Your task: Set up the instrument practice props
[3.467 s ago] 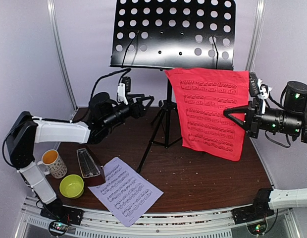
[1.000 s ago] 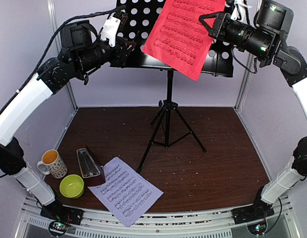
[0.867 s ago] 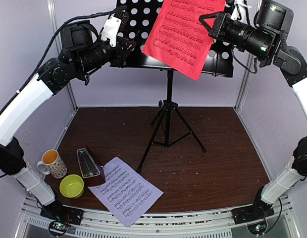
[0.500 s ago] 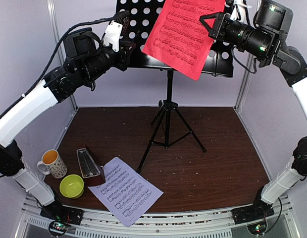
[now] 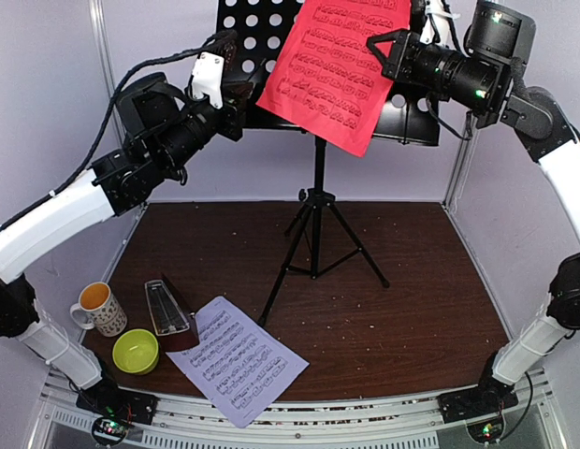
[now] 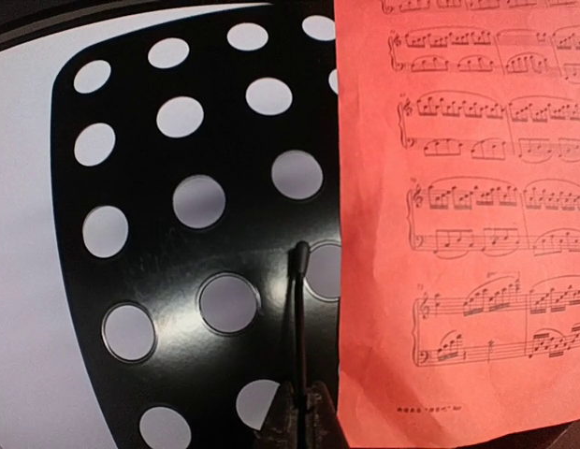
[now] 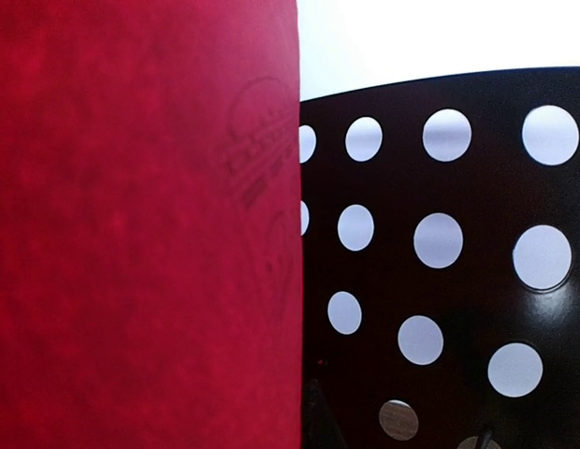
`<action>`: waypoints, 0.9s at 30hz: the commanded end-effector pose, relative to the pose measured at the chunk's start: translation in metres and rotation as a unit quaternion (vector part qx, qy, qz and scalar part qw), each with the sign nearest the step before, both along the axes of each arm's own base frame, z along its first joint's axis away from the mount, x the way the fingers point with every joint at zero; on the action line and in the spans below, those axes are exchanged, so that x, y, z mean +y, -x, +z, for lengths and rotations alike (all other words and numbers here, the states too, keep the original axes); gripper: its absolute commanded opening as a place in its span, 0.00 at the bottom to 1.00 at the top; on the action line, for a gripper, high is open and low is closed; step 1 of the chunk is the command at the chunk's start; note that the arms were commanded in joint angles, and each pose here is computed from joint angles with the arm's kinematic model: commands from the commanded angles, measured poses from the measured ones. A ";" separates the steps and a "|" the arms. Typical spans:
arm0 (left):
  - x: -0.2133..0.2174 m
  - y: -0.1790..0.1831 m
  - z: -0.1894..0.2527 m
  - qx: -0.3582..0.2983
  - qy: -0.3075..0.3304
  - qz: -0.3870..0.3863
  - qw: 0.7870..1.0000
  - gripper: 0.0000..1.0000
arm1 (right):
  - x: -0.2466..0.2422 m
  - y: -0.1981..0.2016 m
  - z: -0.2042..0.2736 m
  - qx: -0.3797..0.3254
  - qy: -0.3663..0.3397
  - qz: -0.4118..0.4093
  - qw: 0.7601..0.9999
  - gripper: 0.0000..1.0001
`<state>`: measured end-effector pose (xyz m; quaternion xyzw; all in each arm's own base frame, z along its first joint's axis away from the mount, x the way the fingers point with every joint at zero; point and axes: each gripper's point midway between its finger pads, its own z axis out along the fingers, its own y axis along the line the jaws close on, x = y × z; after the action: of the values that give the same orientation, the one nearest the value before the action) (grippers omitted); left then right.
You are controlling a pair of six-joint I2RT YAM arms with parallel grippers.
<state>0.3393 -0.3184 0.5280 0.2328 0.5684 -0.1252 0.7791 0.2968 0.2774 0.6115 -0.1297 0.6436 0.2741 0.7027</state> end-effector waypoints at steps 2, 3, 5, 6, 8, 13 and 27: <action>0.025 0.028 0.044 -0.085 0.085 -0.013 0.993 0.00 | -0.003 -0.004 0.004 -0.011 0.003 -0.014 1.000 0.00; 0.024 0.030 0.043 -0.092 0.085 -0.019 0.992 0.00 | -0.002 -0.005 0.004 -0.013 0.004 -0.015 1.000 0.00; 0.020 0.032 0.043 -0.100 0.082 -0.029 0.991 0.00 | -0.001 -0.005 0.005 -0.018 0.008 -0.012 1.000 0.00; 0.019 0.033 0.043 -0.102 0.081 -0.031 0.991 0.00 | 0.000 -0.005 0.006 -0.022 0.011 -0.011 1.000 0.00; 0.017 0.034 0.043 -0.106 0.079 -0.035 0.991 0.00 | 0.002 -0.004 0.010 -0.031 0.016 -0.009 0.999 0.00; 0.009 0.038 0.042 -0.114 0.066 -0.057 0.990 0.00 | 0.008 -0.005 0.018 -0.060 0.035 -0.006 0.998 0.00; -0.002 0.046 0.037 -0.131 0.054 -0.091 0.986 0.00 | 0.045 0.005 0.031 -0.195 0.150 0.048 0.968 0.00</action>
<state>0.3177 -0.3247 0.5327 0.2523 0.4926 -0.1684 0.8157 0.3005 0.3116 0.6311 -0.2539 0.5726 0.2047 0.7522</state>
